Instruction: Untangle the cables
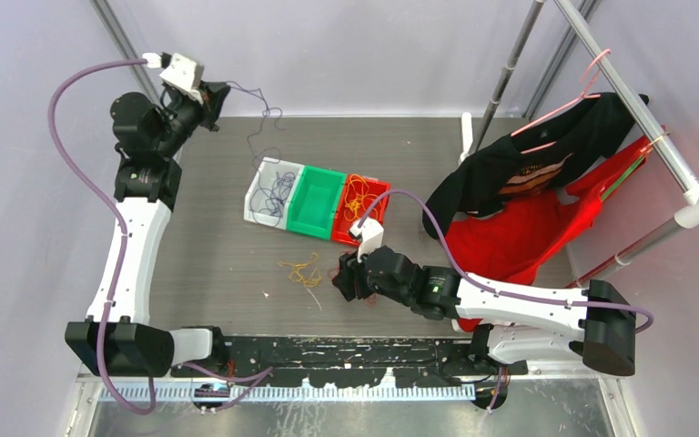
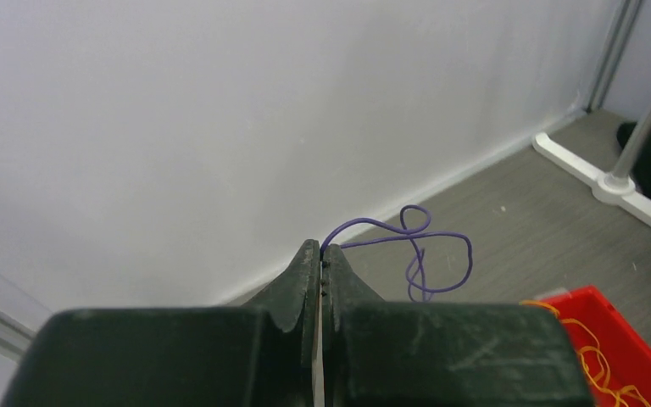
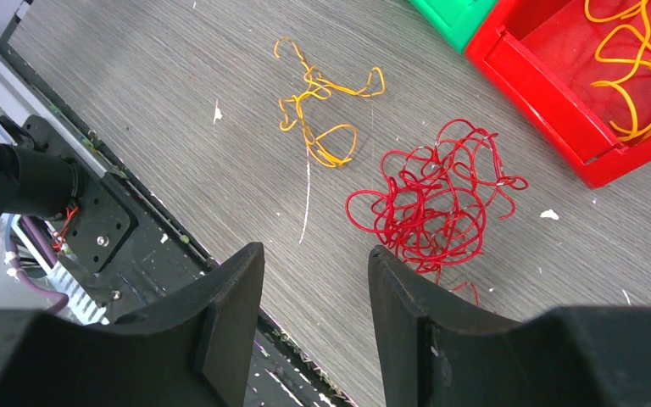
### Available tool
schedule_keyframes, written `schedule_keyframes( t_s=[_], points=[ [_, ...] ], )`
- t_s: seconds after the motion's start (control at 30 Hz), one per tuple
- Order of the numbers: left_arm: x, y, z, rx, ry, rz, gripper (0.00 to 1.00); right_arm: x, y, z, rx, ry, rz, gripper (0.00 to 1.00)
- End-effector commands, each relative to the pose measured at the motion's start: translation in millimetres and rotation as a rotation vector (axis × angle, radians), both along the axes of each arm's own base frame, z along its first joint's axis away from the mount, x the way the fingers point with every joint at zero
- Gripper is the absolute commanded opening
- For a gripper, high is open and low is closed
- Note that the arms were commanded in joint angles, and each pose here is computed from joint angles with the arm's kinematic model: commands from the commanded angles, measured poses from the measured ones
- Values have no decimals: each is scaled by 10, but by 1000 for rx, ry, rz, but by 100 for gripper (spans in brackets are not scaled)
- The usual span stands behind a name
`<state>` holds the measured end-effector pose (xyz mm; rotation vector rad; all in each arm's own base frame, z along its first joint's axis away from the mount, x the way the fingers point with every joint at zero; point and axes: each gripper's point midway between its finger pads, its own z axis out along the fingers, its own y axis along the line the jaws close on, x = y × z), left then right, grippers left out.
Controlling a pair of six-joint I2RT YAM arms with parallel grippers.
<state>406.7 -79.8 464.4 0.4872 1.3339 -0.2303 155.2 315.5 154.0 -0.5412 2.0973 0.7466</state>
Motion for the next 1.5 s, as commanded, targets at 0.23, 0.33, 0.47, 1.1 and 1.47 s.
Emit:
schedule_keyframes(
  t_s=[0.23,0.33,0.47,1.1,1.47],
  points=[
    [209,-196,-868,81,143,-39,0,39,79,287,76,-30,-12,52],
    [232,-208,-1096,104,192,-43,0,34,79,270,73,-26,-12,51],
    [238,-207,-1394,170,234,-47,0,35,76,283,77,-28,-14,51],
    [473,-111,-2726,722,393,102,0,49,49,176,67,-16,-35,50],
    [637,-127,-3315,774,472,91,0,42,19,173,60,-18,-35,50]
  ],
)
